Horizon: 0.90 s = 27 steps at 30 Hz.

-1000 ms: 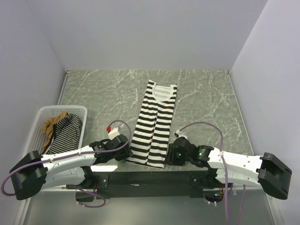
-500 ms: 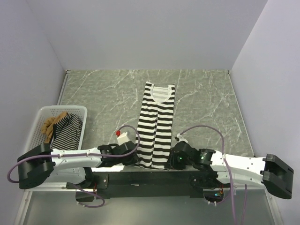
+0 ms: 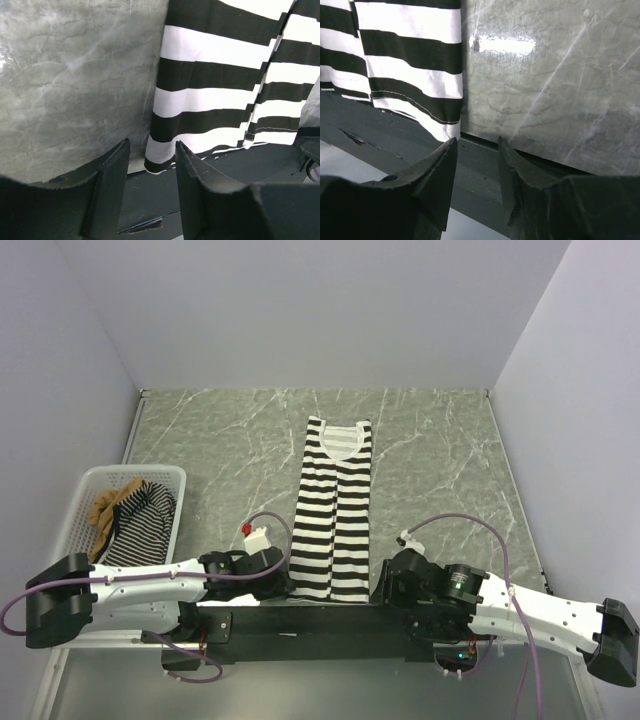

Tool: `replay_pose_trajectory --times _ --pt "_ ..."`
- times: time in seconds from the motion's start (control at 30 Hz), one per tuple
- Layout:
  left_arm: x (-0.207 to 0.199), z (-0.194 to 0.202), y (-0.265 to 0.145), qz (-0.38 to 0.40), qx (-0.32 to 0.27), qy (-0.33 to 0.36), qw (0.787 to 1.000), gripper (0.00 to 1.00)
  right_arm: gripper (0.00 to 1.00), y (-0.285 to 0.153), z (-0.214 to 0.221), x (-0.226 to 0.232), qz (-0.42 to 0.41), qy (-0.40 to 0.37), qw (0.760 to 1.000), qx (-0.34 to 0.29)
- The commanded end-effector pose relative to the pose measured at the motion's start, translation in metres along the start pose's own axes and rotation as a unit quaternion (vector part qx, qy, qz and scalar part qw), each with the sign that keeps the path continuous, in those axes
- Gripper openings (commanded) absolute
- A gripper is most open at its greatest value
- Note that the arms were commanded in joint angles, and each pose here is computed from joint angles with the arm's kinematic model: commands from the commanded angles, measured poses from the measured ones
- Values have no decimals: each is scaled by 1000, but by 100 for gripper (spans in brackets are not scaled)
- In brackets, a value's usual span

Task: Fold and stack the tank tops
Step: Fold the tank top

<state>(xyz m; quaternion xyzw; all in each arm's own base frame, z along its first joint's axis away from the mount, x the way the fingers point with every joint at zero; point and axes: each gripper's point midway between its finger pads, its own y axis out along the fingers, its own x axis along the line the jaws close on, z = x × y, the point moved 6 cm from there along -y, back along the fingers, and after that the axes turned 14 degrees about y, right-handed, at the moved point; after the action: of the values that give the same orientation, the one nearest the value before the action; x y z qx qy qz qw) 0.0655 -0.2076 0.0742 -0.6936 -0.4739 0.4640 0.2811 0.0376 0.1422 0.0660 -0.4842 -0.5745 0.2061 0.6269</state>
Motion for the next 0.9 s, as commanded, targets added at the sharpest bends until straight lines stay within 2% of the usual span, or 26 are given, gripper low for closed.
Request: replay_pose_trajectory --times 0.0,0.4,0.7,0.87 --pt "15 11 1 -24 22 5 999 48 46 3 -1 -3 8 12 1000 -10" --pt "25 22 14 -51 42 12 998 47 45 8 -4 9 -5 16 1000 -17" --pt "31 26 15 -57 50 16 997 36 39 16 1 5 17 1 1000 4" --pt "30 25 14 -54 47 25 997 20 33 17 2 1 31 -4 999 3"
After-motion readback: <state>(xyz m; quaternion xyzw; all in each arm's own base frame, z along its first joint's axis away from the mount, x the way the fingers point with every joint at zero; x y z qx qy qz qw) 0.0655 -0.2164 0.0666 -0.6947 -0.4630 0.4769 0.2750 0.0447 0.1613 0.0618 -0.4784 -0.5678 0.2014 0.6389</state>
